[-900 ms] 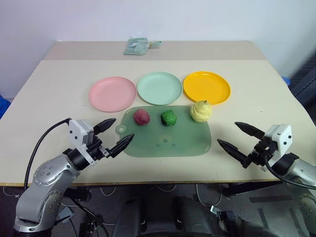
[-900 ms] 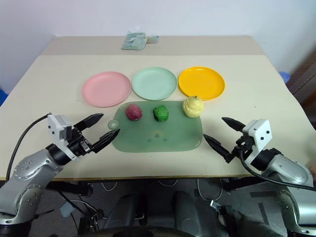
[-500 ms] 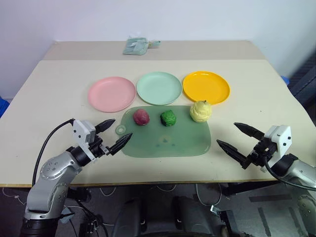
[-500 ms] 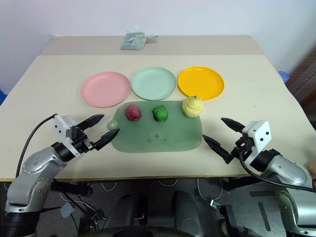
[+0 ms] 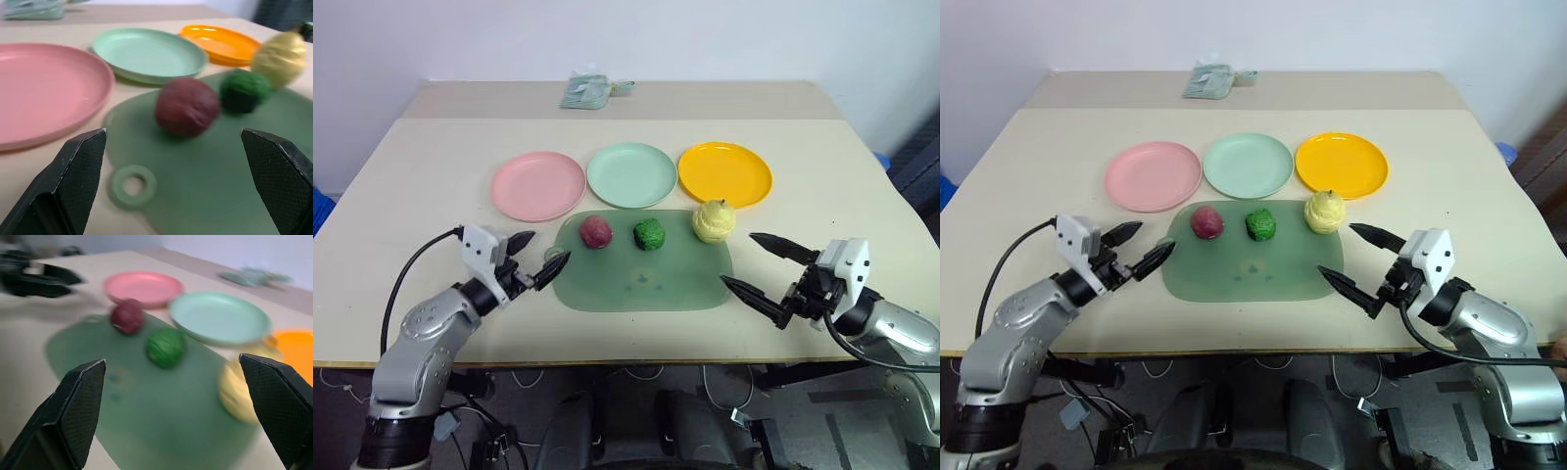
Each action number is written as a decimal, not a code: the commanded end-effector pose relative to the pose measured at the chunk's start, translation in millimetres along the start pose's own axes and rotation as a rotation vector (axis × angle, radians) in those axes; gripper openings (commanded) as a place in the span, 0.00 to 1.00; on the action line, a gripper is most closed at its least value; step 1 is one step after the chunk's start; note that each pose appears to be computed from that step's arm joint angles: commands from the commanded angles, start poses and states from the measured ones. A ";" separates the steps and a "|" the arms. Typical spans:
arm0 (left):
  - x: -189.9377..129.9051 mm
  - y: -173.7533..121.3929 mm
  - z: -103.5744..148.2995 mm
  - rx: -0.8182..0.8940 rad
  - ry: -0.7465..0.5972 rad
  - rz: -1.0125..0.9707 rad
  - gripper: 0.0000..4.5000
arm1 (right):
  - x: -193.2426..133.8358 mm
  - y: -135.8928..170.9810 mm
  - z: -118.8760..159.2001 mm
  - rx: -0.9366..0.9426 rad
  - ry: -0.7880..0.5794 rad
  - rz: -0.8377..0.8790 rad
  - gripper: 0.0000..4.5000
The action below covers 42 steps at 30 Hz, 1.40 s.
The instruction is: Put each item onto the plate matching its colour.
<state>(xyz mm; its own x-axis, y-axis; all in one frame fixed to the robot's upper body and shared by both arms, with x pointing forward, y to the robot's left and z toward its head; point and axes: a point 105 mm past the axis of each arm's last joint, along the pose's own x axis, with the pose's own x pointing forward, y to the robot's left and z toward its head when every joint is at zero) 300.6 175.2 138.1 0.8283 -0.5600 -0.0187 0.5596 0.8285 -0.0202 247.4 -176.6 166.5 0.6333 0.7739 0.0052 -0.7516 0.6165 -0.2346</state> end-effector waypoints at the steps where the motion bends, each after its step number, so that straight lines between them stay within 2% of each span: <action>1: 17.1 -7.9 7.2 -0.012 0.006 -0.009 1.00 | 5.8 0.7 9.5 -0.032 -0.035 0.050 0.99; 8: 43.6 -24.6 5.3 -0.036 0.000 -0.063 1.00 | 15.0 -0.5 12.9 -0.051 -0.048 0.070 0.99; 15: 66.2 -14.3 -3.9 -0.027 0.063 0.009 1.00 | 22.6 1.6 18.7 -0.063 -0.060 0.068 0.99; 19: 79.5 -18.4 -5.1 -0.026 0.075 0.009 1.00 | 23.9 2.7 20.2 -0.065 -0.060 0.062 0.99; 22: 86.9 -26.7 -3.1 -0.047 0.071 -0.026 0.80 | 24.4 3.3 22.0 -0.066 -0.060 0.058 1.00; 26: 91.3 -28.6 1.1 -0.047 0.062 -0.026 0.38 | 24.4 2.9 23.9 -0.069 -0.060 0.048 1.00; 34: 92.8 -11.7 24.5 -0.083 -0.018 0.046 0.38 | 25.0 2.1 24.9 -0.073 -0.062 0.029 1.00; 39: 92.7 -11.2 18.6 -0.100 0.009 0.022 0.38 | 26.0 0.6 23.6 -0.076 -0.062 0.024 1.00; 40: 91.8 -13.3 17.5 -0.106 0.014 0.009 0.49 | 25.7 0.1 23.9 -0.077 -0.064 0.020 1.00; 41: 91.3 -14.6 16.7 -0.109 0.018 0.002 0.54 | 25.6 -0.2 24.2 -0.077 -0.065 0.016 1.00; 42: 91.2 -15.8 15.7 -0.110 0.023 -0.002 0.64 | 25.4 -0.2 24.3 -0.077 -0.066 0.014 1.00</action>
<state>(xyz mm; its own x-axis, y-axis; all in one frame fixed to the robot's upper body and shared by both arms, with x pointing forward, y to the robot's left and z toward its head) 369.8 111.1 141.3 0.8298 -0.5526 -0.0778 0.5399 0.8302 -0.1390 261.4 -156.2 178.9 0.6157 0.7874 0.0310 -0.7546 0.6004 -0.2648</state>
